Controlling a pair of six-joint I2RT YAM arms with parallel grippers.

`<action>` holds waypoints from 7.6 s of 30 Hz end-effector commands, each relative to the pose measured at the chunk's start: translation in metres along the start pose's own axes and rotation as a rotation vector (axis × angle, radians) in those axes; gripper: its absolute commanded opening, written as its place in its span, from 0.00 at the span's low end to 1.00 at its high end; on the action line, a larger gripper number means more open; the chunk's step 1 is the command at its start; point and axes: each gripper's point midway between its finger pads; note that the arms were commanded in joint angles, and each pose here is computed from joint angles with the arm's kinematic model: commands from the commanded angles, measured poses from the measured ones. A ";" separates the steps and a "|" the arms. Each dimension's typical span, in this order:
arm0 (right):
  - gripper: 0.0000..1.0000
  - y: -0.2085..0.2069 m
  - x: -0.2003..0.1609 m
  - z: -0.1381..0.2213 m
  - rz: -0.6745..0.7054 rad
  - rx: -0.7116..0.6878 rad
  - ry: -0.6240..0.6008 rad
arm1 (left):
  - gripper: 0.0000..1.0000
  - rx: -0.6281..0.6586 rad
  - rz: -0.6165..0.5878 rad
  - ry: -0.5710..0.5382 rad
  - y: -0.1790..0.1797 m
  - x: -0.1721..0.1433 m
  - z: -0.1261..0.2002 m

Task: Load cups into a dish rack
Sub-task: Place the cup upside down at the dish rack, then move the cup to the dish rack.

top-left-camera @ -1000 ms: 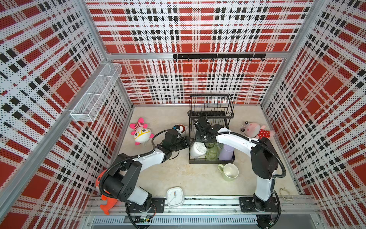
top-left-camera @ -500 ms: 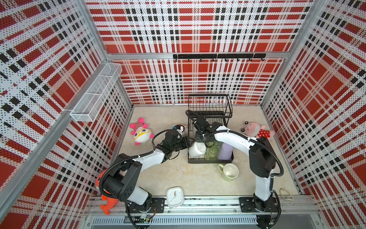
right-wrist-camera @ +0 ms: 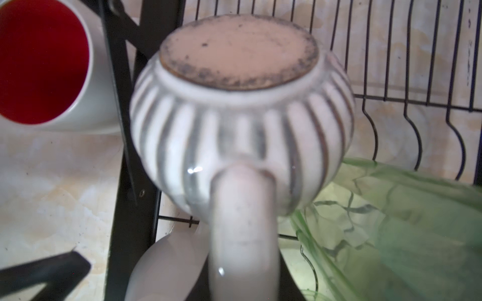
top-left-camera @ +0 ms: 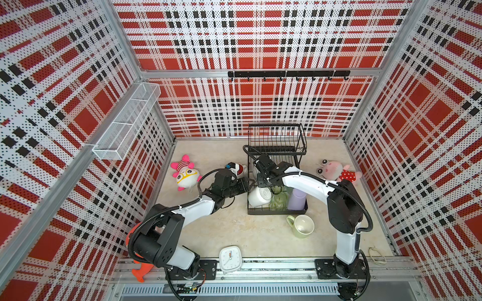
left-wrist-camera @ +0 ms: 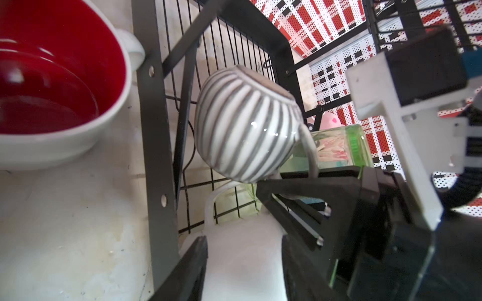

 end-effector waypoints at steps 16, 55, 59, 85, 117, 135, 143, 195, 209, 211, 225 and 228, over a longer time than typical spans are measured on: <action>0.00 0.033 0.004 0.015 0.293 0.132 -0.065 | 0.54 0.027 0.020 -0.098 0.008 0.033 0.007; 0.32 0.021 -0.008 -0.016 0.405 0.101 -0.007 | 0.56 0.043 0.023 -0.120 0.012 0.045 -0.006; 0.31 0.021 -0.009 -0.017 0.402 0.100 -0.002 | 0.56 0.042 0.027 -0.115 0.013 0.043 -0.007; 0.44 0.025 0.017 0.012 0.174 0.096 -0.181 | 0.57 0.035 0.027 -0.139 0.014 0.051 0.000; 0.11 0.032 0.010 0.023 0.113 0.124 -0.314 | 0.40 0.047 -0.032 -0.127 0.018 0.036 0.004; 0.11 0.024 0.012 -0.023 0.131 0.068 -0.243 | 0.40 0.029 -0.056 -0.098 0.017 0.035 -0.006; 0.17 0.017 0.026 -0.031 0.181 0.041 -0.279 | 0.41 0.025 -0.068 -0.099 0.015 0.036 -0.006; 0.77 -0.152 -0.010 0.259 -0.160 0.181 -0.489 | 0.09 0.239 -0.696 -0.101 -0.036 0.020 -0.044; 0.77 -0.164 -0.005 0.289 -0.154 0.150 -0.529 | 0.10 0.417 -1.000 0.131 -0.012 0.014 -0.075; 0.77 -0.165 -0.005 0.291 -0.154 0.148 -0.532 | 0.10 0.399 -1.042 0.177 -0.011 0.009 -0.080; 0.77 -0.174 -0.015 0.299 -0.172 0.146 -0.544 | 0.12 0.278 -1.170 0.333 -0.040 0.012 -0.072; 0.76 -0.175 -0.017 0.303 -0.175 0.150 -0.550 | 0.12 0.308 -1.183 0.401 -0.028 0.008 -0.075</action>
Point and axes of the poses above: each gripper's point midway between its finger pads, its own z axis back along the fingers, its own y axis along the line the jaws close on, x = y × z, and after that the axes turned 8 degrees about -z, right-handed
